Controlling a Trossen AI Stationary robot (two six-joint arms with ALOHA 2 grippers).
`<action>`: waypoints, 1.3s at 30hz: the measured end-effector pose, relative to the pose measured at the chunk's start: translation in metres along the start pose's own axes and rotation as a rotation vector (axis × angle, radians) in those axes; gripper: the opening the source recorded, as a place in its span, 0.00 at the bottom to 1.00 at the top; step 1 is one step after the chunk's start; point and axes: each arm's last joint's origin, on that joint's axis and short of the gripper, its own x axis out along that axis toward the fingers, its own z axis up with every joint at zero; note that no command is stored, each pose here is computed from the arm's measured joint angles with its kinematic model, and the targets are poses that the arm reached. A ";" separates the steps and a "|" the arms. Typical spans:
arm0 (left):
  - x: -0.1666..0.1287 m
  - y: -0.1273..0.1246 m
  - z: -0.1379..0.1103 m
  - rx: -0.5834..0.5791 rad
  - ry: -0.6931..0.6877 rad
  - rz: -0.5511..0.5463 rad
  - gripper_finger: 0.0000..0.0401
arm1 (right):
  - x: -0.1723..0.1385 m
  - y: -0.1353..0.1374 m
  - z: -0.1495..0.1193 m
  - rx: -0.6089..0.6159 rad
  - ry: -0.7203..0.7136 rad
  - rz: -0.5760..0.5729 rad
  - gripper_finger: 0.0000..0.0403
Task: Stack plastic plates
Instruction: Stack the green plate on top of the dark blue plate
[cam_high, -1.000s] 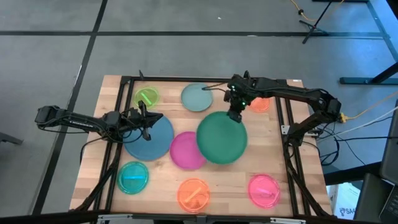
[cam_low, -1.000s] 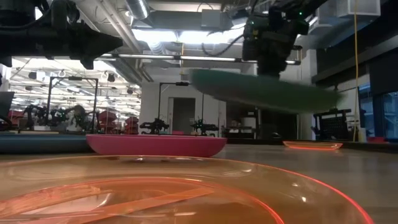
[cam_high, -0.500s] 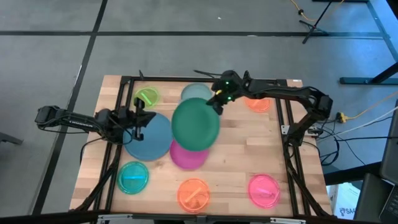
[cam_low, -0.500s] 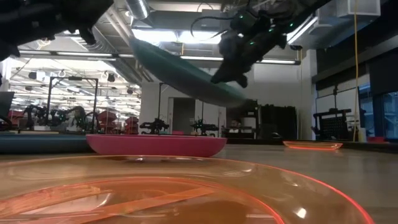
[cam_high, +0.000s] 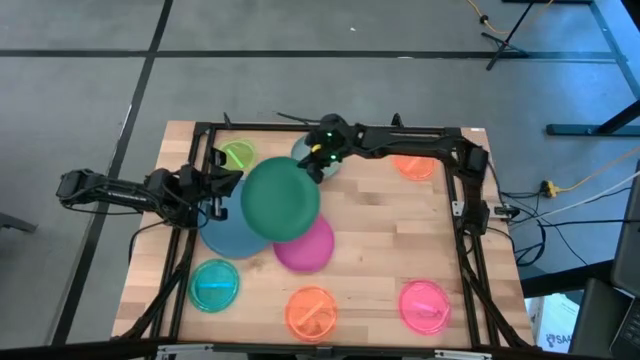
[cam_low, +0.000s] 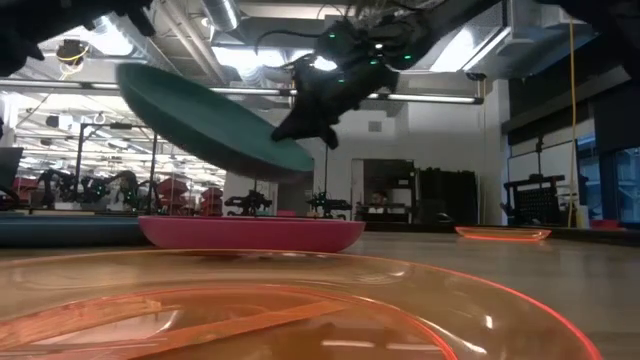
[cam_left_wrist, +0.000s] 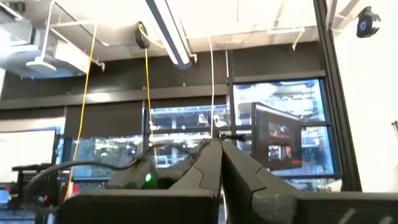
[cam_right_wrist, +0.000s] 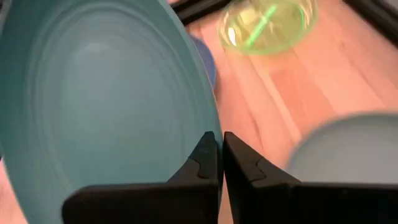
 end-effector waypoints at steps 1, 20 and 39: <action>0.001 0.000 0.002 -0.001 -0.008 0.001 0.01 | 0.006 0.000 0.003 0.003 -0.003 0.004 0.00; 0.010 -0.002 0.011 0.022 -0.035 -0.041 0.01 | 0.111 0.026 0.000 -0.008 -0.133 0.055 0.00; 0.011 -0.002 0.009 0.025 -0.022 -0.042 0.01 | 0.130 0.033 -0.016 0.009 -0.139 0.010 0.01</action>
